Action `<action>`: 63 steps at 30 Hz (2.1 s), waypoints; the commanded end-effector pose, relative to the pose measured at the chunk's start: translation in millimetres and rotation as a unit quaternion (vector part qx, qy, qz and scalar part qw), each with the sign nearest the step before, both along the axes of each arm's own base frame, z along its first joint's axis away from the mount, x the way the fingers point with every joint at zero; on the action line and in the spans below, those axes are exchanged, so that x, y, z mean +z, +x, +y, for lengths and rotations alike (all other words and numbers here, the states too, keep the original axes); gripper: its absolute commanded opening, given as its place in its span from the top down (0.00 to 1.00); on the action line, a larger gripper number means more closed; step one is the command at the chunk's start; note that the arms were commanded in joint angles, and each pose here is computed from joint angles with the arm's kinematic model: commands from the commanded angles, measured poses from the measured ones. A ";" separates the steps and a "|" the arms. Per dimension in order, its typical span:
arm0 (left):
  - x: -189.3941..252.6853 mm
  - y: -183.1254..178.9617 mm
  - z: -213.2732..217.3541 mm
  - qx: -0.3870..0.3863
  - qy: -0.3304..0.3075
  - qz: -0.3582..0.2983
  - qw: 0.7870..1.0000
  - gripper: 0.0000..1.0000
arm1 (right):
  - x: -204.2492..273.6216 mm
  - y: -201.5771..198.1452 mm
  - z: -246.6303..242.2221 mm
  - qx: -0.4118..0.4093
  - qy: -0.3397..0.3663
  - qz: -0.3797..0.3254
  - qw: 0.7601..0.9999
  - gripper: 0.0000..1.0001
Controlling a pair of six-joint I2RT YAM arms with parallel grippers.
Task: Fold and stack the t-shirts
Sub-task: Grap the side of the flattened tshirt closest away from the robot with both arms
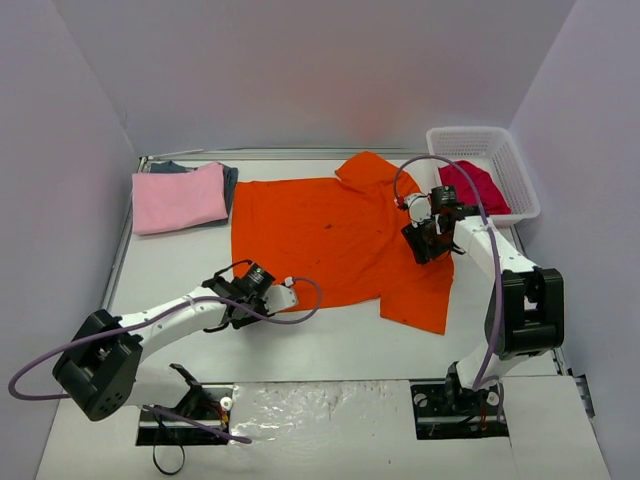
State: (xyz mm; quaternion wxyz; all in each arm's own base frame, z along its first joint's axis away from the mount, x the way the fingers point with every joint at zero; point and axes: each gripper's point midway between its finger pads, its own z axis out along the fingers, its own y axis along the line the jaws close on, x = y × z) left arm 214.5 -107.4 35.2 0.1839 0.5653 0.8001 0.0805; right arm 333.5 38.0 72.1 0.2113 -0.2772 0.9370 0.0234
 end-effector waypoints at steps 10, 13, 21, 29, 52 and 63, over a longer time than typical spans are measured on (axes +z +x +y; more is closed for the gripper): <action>-11.6 16.7 -2.2 -0.004 0.027 -0.025 0.999 0.67 | -8.5 -8.1 -2.4 -0.006 0.003 0.019 1.000 0.57; -12.7 16.1 -2.4 -0.003 0.029 -0.022 0.999 0.67 | -11.2 -8.2 -2.4 -0.006 0.003 0.023 1.000 0.57; -15.1 11.7 -4.8 -0.013 0.032 0.002 0.999 0.80 | -9.4 -7.8 -2.7 -0.005 0.002 0.019 1.000 0.57; -5.8 23.6 2.1 -0.003 0.060 -0.020 0.998 0.98 | -5.1 -10.0 -9.8 -0.004 -0.016 0.013 1.000 0.57; 34.8 175.3 69.3 0.254 0.053 -0.094 0.961 0.98 | -3.1 -94.0 2.4 0.221 -0.026 0.142 0.964 0.57; 4.1 164.7 105.2 0.309 0.015 -0.027 0.951 0.98 | -18.6 -130.2 47.0 0.320 -0.054 0.184 0.928 0.60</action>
